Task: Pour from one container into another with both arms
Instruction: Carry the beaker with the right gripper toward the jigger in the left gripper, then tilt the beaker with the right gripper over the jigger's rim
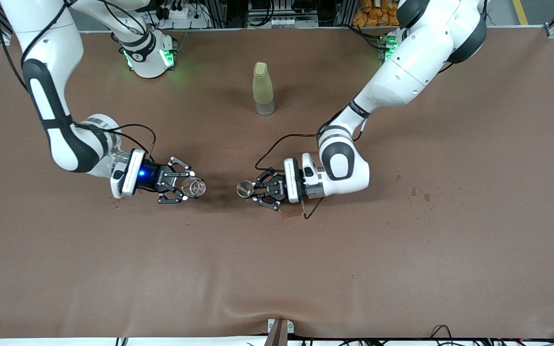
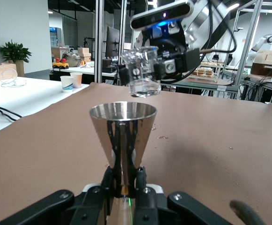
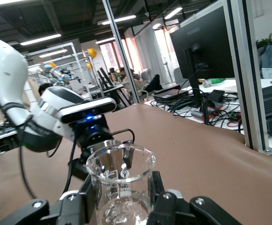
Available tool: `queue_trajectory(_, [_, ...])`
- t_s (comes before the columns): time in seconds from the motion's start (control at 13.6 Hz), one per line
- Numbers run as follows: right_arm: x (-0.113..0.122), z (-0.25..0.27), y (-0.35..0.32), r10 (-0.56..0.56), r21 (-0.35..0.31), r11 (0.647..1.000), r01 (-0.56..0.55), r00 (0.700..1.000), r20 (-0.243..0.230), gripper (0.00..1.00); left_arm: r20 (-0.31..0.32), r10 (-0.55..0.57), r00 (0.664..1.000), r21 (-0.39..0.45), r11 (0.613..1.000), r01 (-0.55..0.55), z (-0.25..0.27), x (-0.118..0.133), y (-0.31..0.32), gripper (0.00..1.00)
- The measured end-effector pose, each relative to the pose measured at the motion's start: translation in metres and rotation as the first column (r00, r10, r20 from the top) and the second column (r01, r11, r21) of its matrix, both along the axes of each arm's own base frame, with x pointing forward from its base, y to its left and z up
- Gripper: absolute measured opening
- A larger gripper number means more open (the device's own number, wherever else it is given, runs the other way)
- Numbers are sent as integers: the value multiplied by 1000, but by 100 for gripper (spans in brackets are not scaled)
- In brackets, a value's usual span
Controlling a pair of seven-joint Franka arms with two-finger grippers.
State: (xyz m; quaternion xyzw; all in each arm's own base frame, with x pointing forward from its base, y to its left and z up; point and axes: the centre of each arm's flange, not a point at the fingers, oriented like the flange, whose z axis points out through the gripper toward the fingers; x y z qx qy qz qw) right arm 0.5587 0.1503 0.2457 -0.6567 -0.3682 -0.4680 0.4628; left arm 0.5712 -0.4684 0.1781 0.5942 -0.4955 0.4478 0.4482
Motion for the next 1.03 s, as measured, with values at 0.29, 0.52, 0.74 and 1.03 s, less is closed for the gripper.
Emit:
queue_trajectory(0.29, [-9,41,30,-31,-75,997,31,1000,-4,49,-3,-4,1000,19,1000,4,-3,-16,-22,21])
queue_trajectory(0.52, [-19,51,53,-30,-61,998,26,998,-55,49,-3,-5,1000,25,1000,5,-5,-19,-24,21])
queue_trajectory(0.74, [-30,51,75,-11,-73,997,5,997,-75,49,-14,6,1000,18,1000,-5,-5,-21,-28,21])
queue_trajectory(1.03, [-44,58,76,-26,-64,998,16,988,-150,49,-6,8,1000,20,1000,-8,-4,-20,-29,21])
